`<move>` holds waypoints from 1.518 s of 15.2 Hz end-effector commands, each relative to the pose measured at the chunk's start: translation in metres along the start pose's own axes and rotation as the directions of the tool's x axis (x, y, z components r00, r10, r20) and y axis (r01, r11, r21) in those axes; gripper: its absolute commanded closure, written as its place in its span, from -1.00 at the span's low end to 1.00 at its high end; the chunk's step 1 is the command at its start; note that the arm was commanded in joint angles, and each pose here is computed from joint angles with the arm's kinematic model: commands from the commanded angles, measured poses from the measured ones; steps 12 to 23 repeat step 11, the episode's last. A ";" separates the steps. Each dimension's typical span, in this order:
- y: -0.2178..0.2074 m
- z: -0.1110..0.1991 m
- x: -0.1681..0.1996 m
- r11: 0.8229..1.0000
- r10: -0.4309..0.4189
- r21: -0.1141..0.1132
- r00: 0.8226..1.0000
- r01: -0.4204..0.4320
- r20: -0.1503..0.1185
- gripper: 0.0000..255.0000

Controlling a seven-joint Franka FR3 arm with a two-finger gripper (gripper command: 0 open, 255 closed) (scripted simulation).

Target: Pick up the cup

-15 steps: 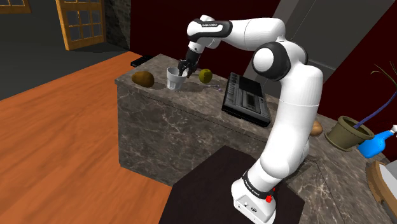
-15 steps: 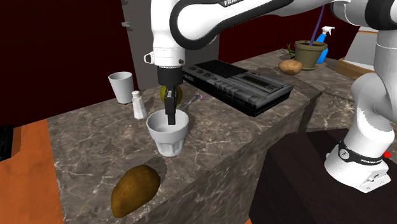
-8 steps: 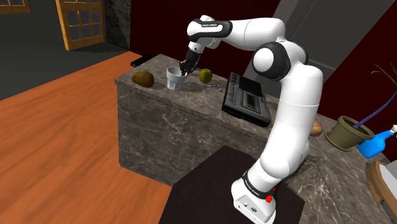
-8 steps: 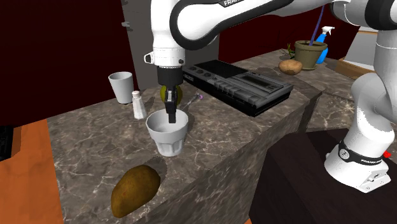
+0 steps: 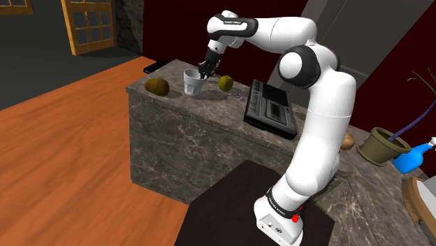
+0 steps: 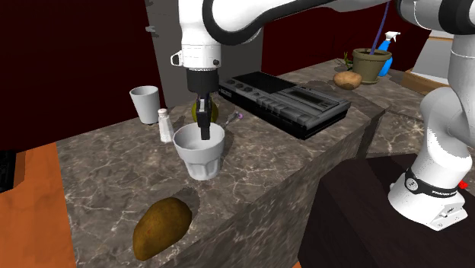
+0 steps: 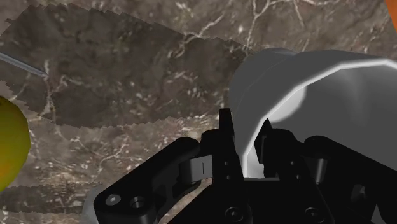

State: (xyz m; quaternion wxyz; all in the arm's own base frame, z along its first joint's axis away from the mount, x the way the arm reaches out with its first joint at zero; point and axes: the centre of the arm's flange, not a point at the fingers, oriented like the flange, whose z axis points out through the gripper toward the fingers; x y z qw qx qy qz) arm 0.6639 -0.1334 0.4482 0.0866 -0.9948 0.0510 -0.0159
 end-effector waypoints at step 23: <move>-0.009 -0.053 0.002 1.000 0.000 0.000 1.000 0.000 0.000 1.00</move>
